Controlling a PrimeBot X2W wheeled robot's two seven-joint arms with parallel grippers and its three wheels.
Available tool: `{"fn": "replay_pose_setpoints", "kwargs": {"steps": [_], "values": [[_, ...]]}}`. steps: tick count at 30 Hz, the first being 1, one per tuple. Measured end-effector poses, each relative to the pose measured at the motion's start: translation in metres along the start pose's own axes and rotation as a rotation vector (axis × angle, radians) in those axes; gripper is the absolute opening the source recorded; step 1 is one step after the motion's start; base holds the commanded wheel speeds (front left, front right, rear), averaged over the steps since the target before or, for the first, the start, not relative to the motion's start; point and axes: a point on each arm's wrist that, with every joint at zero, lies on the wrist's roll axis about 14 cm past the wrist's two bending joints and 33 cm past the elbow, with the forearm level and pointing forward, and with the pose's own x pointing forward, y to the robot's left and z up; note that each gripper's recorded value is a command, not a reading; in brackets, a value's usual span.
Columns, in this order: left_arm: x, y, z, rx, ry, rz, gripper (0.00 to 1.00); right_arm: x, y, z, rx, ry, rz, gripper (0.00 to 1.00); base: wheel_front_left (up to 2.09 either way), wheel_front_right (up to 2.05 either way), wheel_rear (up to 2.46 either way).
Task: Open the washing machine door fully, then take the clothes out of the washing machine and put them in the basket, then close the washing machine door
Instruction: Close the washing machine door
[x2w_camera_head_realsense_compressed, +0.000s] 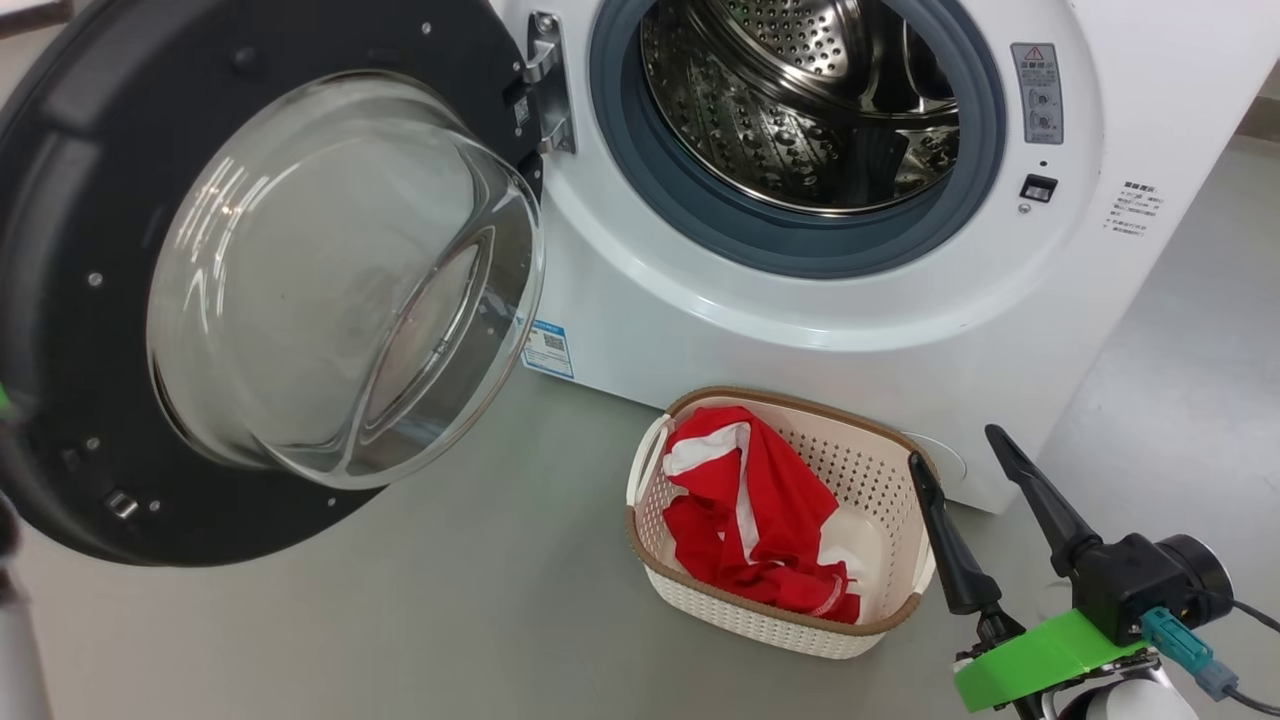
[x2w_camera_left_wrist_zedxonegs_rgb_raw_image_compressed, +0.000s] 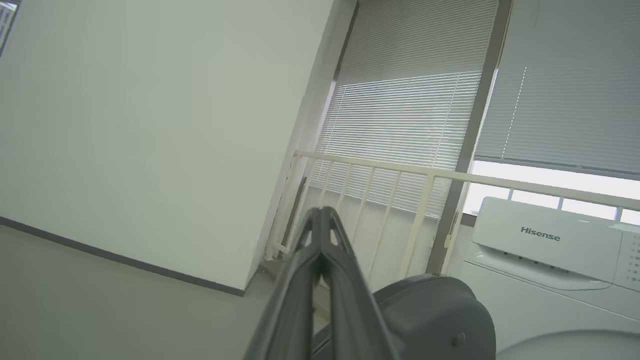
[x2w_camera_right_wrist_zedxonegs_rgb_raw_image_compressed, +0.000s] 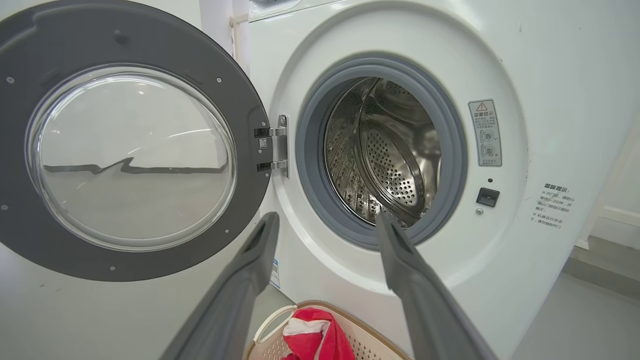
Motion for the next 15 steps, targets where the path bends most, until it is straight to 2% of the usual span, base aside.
{"fn": "replay_pose_setpoints", "kwargs": {"steps": [5, 8, 15], "values": [[0.022, 0.014, -0.018, -0.153, 0.097, 0.076, 0.00, -0.002, -0.004, -0.001, -0.003, 0.004, -0.011, 1.00, 0.00, 0.00, 0.00], [0.027, 0.021, -0.027, -0.207, 0.147, 0.114, 0.00, -0.002, -0.005, -0.001, -0.003, 0.004, -0.014, 1.00, 0.00, 0.00, 0.00], [0.030, 0.031, -0.073, -0.409, 0.415, 0.210, 0.00, -0.002, -0.007, -0.004, 0.001, 0.012, -0.018, 1.00, 0.00, 0.00, 0.00]]}}
